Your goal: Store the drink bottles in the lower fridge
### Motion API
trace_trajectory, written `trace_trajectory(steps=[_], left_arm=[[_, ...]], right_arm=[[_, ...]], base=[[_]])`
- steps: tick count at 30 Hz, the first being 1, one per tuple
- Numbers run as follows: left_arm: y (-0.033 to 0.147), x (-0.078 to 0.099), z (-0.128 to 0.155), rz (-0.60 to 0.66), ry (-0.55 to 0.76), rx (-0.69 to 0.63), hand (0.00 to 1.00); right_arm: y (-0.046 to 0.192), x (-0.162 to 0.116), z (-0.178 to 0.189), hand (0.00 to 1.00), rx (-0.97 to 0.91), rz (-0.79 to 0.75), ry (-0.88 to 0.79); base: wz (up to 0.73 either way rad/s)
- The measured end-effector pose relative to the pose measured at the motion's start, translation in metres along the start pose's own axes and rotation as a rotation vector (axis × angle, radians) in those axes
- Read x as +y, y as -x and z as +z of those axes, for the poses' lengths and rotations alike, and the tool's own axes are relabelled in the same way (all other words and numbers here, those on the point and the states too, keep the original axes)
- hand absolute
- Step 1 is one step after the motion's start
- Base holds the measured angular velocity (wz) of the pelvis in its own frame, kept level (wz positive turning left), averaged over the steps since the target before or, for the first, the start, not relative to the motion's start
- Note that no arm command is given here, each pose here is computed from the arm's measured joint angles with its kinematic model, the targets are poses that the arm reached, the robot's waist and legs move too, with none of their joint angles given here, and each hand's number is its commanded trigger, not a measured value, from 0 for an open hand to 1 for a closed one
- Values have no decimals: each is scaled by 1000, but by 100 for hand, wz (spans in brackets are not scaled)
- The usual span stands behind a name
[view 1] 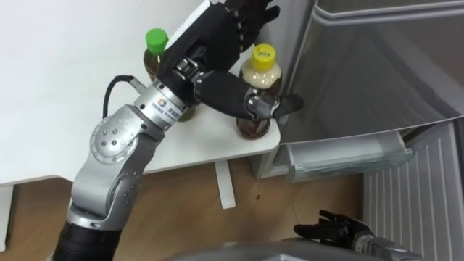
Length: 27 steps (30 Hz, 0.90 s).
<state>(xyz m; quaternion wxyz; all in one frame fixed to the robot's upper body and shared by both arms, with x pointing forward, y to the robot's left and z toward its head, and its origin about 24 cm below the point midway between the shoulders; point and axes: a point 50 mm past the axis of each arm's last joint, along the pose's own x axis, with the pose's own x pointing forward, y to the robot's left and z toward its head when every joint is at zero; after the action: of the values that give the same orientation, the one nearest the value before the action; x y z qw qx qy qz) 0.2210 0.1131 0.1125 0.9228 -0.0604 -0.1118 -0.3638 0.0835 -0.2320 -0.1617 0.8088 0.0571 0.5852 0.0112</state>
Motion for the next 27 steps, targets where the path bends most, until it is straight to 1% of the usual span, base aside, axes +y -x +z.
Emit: trace_trajectory(steps=[7, 12, 19, 27], left_arm=[[1, 1, -5, 1, 12, 19, 0], [2, 4, -15, 6, 33, 57, 0], [3, 5, -18, 15, 38, 67, 0], [11, 5, -24, 27, 49, 98, 0]], right_arm=[[0, 1, 0, 0, 3, 4, 6], [0, 2, -1, 0, 5, 6, 10], [-1, 3, -1, 0, 7, 9, 13], [-1, 5, -2, 0, 4, 16, -6]], base=[[0], [0], [0], [0]])
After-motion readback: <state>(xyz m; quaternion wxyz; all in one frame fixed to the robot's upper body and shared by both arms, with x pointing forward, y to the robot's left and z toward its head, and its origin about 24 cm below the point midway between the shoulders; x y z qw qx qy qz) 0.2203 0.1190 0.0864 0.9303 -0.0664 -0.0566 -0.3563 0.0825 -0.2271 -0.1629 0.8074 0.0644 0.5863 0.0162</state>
